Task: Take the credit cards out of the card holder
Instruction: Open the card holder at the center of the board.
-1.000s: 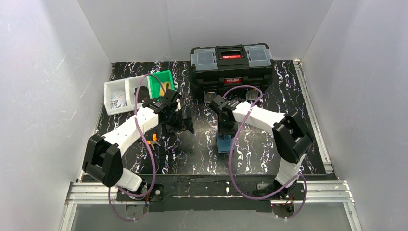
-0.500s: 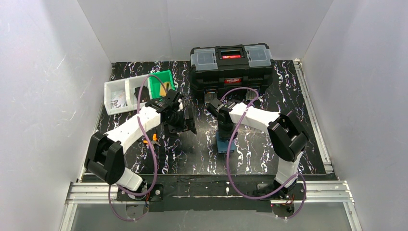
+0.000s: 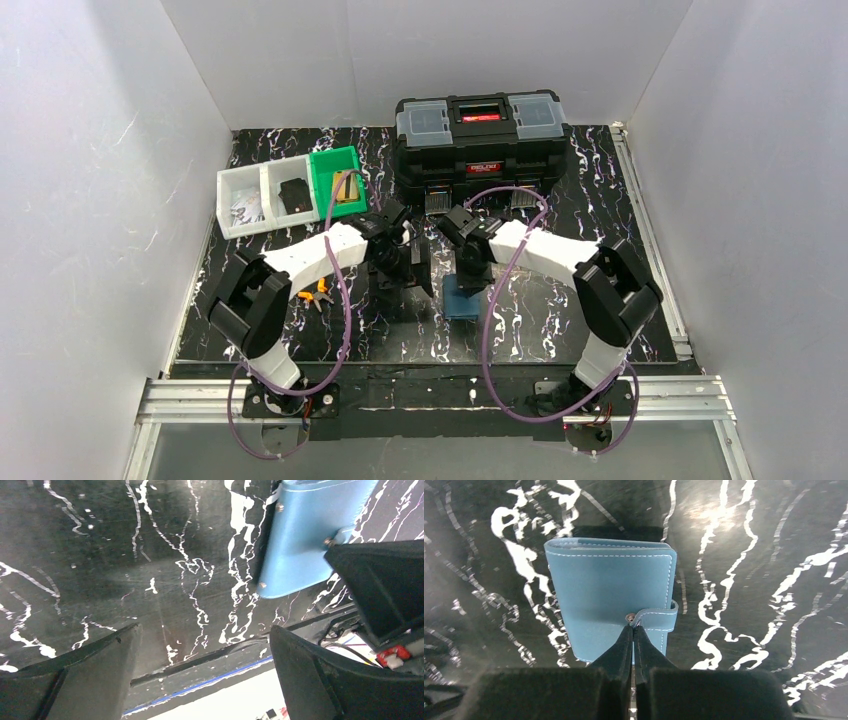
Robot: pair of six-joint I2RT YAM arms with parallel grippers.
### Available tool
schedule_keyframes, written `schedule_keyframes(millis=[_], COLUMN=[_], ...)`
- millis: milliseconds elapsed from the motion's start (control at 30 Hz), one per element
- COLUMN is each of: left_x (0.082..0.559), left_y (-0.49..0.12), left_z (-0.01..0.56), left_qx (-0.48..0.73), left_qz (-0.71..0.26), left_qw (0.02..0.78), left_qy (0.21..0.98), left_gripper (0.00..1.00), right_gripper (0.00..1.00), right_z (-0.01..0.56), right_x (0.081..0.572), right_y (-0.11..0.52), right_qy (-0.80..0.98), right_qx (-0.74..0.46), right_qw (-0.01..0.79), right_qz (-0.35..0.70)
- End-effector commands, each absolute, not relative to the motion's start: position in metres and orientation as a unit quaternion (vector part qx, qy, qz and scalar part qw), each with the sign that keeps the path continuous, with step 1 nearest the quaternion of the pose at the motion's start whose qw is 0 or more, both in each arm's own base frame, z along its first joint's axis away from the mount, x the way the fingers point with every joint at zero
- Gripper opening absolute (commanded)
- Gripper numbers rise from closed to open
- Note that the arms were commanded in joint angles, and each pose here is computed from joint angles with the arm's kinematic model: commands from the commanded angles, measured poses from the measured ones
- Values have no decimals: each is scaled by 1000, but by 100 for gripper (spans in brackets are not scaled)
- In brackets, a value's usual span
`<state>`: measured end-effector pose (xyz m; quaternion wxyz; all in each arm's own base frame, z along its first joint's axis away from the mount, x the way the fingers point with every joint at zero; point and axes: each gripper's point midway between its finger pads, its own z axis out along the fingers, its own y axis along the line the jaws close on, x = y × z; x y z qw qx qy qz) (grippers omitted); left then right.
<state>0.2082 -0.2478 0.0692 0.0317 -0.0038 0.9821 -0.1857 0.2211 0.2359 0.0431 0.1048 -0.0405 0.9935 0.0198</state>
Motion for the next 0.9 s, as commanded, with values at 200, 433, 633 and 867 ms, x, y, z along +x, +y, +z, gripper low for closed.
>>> schedule_keyframes(millis=[200, 433, 633, 867], left_x=[218, 223, 229, 229], left_y=[-282, -272, -238, -205], left_z=[75, 75, 93, 111], left_qx=[-9, -1, -3, -12], left_qz=[-233, -205, -158, -137], left_qw=[24, 40, 89, 123], left_qy=[972, 978, 983, 983], left_gripper=[89, 82, 81, 80], right_gripper=[1, 1, 1, 1], right_z=[82, 119, 148, 171], right_x=[214, 218, 214, 213], right_y=[282, 272, 277, 288], right_qy=[969, 959, 949, 943], right_qx=[-26, 1, 12, -2], right_qw=[122, 157, 165, 167], right_qz=[212, 236, 268, 287])
